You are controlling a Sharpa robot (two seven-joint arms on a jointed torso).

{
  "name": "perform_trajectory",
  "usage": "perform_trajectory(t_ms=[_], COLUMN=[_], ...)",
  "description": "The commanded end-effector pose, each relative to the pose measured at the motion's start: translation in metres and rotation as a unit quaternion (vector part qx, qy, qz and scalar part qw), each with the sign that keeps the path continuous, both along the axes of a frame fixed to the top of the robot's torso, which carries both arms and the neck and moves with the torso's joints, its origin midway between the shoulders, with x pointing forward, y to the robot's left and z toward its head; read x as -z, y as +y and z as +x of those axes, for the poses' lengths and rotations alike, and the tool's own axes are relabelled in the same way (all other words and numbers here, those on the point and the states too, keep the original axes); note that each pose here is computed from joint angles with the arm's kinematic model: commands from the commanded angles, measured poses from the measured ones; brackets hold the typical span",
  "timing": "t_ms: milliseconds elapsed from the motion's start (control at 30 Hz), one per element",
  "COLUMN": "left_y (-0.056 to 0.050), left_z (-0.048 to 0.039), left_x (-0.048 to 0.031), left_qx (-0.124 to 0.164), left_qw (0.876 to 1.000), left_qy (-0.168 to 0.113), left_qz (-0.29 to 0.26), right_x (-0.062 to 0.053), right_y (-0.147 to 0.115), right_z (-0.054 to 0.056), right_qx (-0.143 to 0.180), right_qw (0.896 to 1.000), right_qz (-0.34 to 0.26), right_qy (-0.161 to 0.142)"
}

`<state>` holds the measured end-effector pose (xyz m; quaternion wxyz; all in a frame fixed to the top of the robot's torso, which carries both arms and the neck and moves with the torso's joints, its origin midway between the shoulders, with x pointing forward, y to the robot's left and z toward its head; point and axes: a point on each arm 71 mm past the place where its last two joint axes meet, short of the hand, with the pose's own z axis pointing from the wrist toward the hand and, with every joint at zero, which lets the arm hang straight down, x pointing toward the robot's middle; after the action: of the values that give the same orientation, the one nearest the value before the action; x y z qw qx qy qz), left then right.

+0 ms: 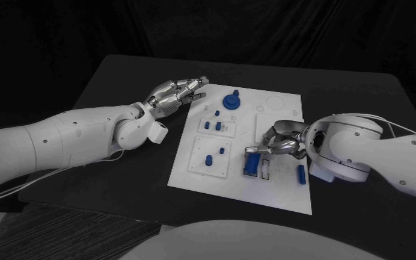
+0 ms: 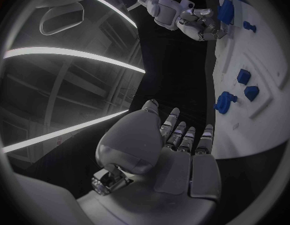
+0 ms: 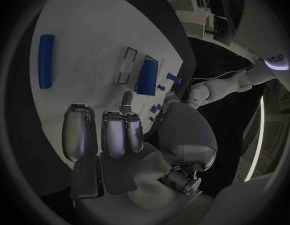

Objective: Assemble the parts on the task board

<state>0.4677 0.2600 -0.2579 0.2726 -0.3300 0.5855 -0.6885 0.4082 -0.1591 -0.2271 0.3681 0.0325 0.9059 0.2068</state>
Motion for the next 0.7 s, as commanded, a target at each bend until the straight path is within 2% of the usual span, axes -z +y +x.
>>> perform_trajectory(t_ms=[33,100,133,167,200,333,500,700], left_y=[0.000,0.000,0.001,0.001,0.001,0.002,0.002,0.002], left_z=[-0.0009,-0.0010,-0.0010,-0.0011,-0.0011,-0.0012,-0.0011,-0.0014], left_x=[-0.0007,-0.0007,-0.0007,-0.0008,-0.0008,-0.0008,-0.0006,-0.0002], left_qx=[0.003,0.002,0.002,0.002,0.001,0.000,0.000,0.001], left_qw=[1.000,1.000,1.000,1.000,1.000,1.000,1.000,1.000], left_qy=[-0.001,-0.001,-0.001,-0.001,-0.001,-0.001,-0.001,-0.001], left_qz=[-0.009,-0.009,-0.009,-0.009,-0.009,-0.008,-0.008,-0.009], right_x=[-0.021,-0.031,-0.033,-0.039,-0.043,-0.053,-0.049,-0.028], right_y=[0.002,-0.001,-0.001,-0.002,-0.003,-0.005,-0.006,-0.006], right_z=[0.002,-0.001,-0.002,-0.005,-0.006,-0.015,-0.026,-0.042], right_qx=[-0.017,-0.028,-0.031,-0.040,-0.047,-0.079,-0.105,-0.136], right_qw=[0.988,0.977,0.974,0.965,0.959,0.935,0.925,0.921], right_qz=[0.063,0.084,0.088,0.097,0.103,0.110,0.098,0.071], right_qy=[-0.142,-0.196,-0.206,-0.240,-0.261,-0.327,-0.352,-0.358])
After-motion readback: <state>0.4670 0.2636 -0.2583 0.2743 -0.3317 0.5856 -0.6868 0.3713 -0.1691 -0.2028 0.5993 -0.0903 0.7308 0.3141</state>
